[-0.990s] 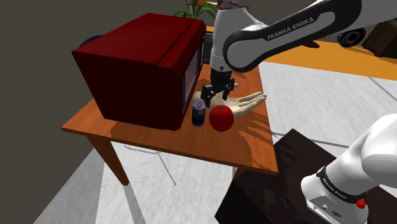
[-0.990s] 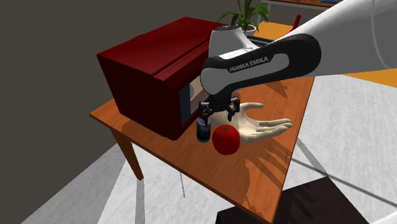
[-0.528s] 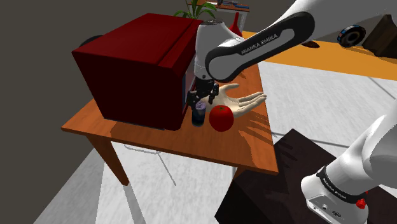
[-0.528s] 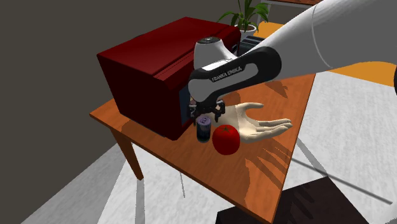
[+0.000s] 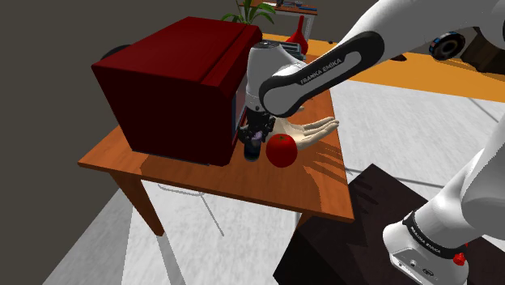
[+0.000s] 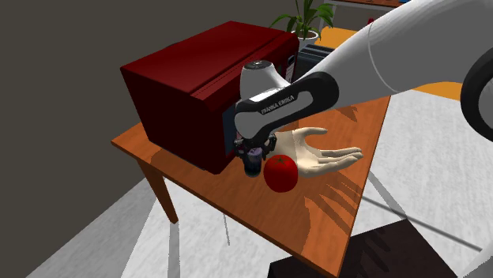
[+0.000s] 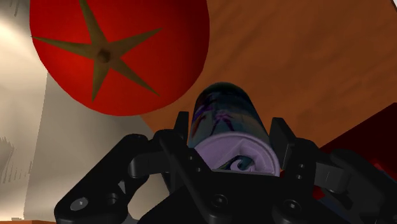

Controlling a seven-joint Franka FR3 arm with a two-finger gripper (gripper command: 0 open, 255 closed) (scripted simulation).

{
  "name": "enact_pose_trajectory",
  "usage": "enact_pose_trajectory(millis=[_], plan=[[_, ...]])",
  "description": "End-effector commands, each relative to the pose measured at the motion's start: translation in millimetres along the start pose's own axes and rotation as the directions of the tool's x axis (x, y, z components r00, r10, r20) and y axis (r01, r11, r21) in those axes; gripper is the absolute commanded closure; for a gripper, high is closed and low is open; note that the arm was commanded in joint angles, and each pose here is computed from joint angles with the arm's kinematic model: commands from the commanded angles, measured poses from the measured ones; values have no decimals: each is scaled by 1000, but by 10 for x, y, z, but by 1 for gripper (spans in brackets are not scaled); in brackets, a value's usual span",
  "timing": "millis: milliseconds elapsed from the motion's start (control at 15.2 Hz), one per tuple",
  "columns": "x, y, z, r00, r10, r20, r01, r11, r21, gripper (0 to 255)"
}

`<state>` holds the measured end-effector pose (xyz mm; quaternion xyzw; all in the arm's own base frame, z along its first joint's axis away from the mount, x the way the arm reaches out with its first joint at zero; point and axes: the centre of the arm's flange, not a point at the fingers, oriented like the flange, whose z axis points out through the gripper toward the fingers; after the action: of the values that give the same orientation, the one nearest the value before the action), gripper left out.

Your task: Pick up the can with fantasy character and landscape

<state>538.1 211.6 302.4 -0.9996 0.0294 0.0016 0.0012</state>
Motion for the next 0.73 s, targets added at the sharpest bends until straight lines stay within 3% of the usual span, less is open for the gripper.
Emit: enact_pose_trajectory(millis=[0, 660], plan=[[-4, 3, 14, 1000, 0, 0, 0, 1000, 0, 255], [3, 0, -90, 1000, 0, 0, 0, 1000, 0, 255]])
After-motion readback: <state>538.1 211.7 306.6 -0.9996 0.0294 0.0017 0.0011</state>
